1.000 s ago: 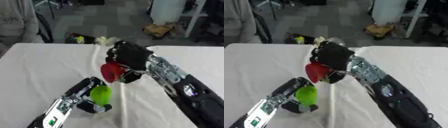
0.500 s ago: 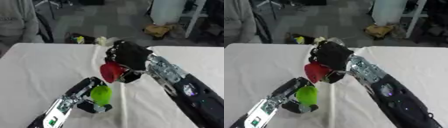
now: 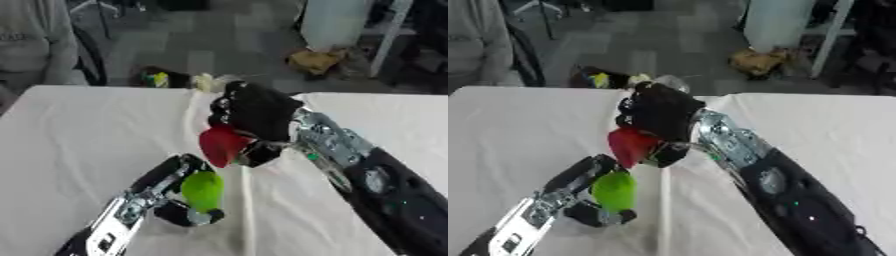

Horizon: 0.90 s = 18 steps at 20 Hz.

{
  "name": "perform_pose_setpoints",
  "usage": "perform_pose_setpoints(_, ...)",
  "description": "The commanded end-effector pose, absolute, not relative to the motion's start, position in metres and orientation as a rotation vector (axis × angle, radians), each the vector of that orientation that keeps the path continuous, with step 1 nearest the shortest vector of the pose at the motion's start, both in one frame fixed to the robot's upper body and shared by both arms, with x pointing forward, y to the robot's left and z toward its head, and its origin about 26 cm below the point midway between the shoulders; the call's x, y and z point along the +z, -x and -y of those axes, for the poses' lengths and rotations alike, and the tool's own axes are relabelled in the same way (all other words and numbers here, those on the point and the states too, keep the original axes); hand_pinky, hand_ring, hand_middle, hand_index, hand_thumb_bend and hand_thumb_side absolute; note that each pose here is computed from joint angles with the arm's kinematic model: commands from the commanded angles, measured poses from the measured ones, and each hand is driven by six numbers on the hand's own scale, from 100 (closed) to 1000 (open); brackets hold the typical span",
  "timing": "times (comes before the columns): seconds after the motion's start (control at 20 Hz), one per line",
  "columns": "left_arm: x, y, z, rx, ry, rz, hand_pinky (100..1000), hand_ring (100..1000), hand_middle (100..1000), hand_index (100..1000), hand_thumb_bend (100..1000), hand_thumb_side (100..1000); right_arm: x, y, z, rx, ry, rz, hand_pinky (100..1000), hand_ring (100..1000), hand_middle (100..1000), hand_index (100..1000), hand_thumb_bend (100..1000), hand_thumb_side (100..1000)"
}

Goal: Pour the contents of one cup into another cup.

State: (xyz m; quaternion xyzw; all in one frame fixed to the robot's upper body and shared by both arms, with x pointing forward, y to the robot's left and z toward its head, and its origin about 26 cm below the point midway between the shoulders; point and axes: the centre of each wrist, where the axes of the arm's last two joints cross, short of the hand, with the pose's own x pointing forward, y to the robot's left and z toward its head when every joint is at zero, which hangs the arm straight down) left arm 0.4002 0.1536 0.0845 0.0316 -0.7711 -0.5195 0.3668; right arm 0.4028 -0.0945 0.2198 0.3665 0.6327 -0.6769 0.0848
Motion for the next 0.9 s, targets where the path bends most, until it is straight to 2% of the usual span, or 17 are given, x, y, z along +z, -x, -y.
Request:
perform_pose_setpoints(0.05,0.0965,-0.4036,-0.154,-1.344,-0.098,2.012,100,123,352,629,267,211,0.2341,-0.4009,0.0931,-1.969,-1.119,-1.866,624,369,338,466,100,360)
perform_pose_setpoints(0.9,0.0956,-0.4038,-0.1549,-1.351,-0.1,2.005,100,123,351,629,264,210,0.2324,-0.4014,0.0911,-1.975,-1.11,-1.832,627,375,341,467,100,364)
